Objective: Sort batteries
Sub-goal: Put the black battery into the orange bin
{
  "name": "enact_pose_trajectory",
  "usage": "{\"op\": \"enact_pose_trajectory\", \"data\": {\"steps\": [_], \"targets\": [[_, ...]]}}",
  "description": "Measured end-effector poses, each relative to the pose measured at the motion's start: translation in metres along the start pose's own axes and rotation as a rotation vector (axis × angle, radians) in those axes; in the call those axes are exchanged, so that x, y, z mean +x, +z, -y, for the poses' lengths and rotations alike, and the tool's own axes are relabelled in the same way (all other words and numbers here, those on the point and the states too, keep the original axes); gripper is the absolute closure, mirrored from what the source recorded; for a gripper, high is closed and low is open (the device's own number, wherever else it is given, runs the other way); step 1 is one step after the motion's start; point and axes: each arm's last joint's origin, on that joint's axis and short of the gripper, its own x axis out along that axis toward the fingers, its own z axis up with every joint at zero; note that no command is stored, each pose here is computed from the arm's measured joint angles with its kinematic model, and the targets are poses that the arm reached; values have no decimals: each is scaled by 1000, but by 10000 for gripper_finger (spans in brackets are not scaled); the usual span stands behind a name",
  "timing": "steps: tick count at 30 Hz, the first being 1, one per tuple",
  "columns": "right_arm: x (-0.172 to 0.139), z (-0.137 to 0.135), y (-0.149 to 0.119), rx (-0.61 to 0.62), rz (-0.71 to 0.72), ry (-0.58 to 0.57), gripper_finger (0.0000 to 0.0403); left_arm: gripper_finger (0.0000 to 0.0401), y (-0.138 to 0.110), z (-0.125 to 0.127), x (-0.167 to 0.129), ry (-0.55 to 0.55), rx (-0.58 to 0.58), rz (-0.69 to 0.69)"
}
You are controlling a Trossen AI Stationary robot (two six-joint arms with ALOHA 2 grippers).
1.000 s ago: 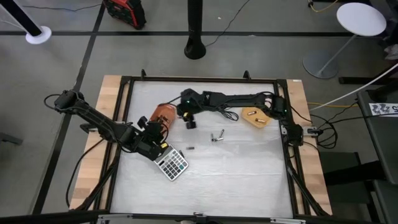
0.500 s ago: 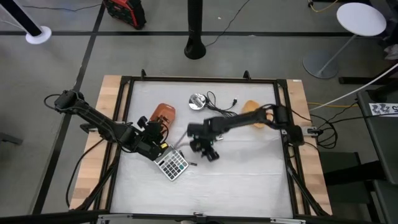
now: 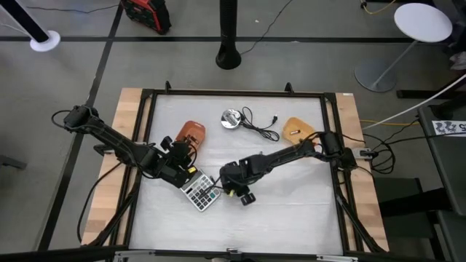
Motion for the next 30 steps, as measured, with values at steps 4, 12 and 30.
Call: {"op": "enact_pose_trajectory", "data": {"steps": [4, 12, 30], "targets": [[0, -2, 2, 10, 6, -23, 267, 325, 0, 0, 0, 0, 1, 0], [0, -3, 3, 70, 26, 39, 267, 325, 0, 0, 0, 0, 3, 0], [0, -1, 11, 229, 106, 28, 267, 325, 0, 0, 0, 0, 3, 0]]}}
